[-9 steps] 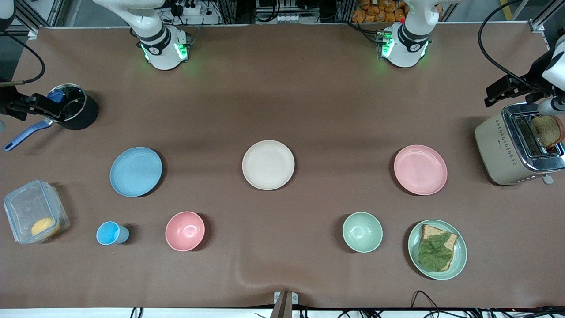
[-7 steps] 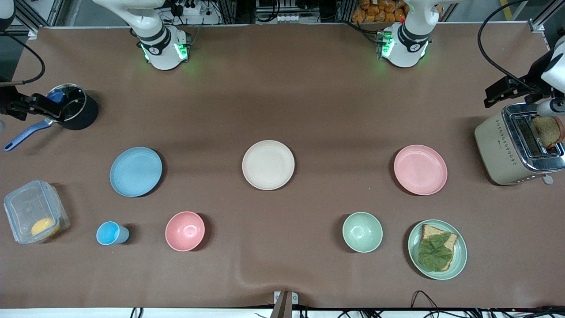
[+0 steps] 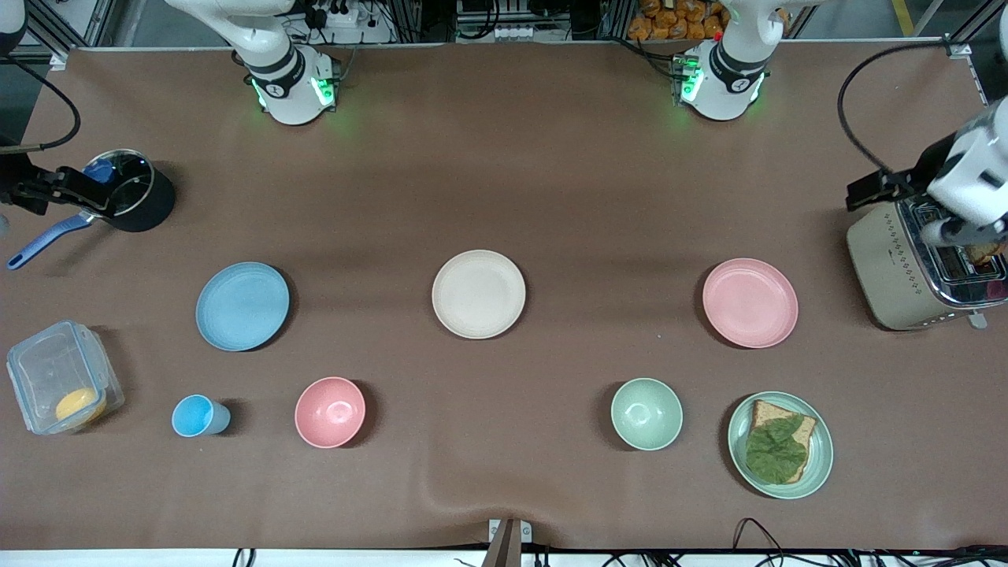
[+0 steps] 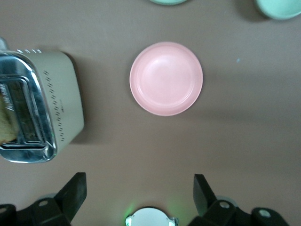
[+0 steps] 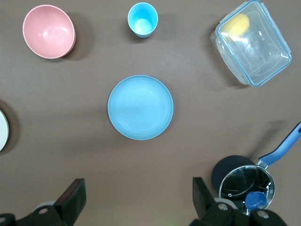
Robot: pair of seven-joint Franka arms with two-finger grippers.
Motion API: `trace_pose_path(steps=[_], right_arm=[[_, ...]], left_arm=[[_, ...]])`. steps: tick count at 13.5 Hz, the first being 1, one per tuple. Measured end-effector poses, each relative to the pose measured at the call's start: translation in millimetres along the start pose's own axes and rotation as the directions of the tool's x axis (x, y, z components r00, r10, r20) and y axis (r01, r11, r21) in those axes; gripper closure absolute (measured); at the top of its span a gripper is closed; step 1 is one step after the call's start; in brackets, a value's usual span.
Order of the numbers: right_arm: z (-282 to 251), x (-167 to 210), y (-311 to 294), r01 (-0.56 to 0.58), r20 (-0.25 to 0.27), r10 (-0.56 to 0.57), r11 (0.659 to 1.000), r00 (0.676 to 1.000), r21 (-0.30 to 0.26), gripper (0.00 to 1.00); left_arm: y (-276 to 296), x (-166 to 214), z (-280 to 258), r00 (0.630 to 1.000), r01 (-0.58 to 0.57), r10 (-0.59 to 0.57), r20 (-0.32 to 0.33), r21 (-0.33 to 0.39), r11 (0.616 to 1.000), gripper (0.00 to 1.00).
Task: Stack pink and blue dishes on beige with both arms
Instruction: 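Move the left gripper to the pink plate while the right gripper reaches the blue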
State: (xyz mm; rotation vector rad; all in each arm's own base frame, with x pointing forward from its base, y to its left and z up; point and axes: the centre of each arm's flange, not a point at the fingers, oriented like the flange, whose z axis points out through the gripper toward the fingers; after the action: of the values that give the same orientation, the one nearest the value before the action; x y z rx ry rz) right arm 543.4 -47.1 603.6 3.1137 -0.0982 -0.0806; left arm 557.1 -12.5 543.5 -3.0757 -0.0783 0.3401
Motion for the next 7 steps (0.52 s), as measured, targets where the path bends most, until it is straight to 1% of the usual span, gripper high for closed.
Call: trace_pose_path(steps=[2, 3, 5, 6, 7], right_arm=[[1, 0, 0, 0.000, 0.002, 0.000, 1.000, 1.000, 0.000, 0.00], [2, 1, 0, -0.001, 0.005, 0.001, 1.000, 1.000, 0.000, 0.00], [7, 3, 1, -0.003, 0.017, 0.003, 1.000, 1.000, 0.000, 0.00], [13, 6, 1, 0.000, 0.029, 0.000, 1.000, 1.000, 0.000, 0.00], [24, 11, -1, 0.006, 0.050, -0.006, 1.000, 0.999, -0.002, 0.00]], left_arm=[[-2, 25, 46, 1.000, 0.008, -0.008, 0.030, -0.003, 1.000, 0.00], [-7, 35, 70, 1.000, 0.021, -0.020, 0.024, -0.008, 1.000, 0.00], [-28, 50, 130, 0.998, 0.060, -0.060, -0.026, -0.023, 0.998, 0.00], [-41, 52, 162, 0.996, 0.082, -0.083, -0.039, -0.032, 0.996, 0.00], [-49, 53, 190, 0.994, 0.098, -0.099, -0.038, -0.038, 0.995, 0.00]])
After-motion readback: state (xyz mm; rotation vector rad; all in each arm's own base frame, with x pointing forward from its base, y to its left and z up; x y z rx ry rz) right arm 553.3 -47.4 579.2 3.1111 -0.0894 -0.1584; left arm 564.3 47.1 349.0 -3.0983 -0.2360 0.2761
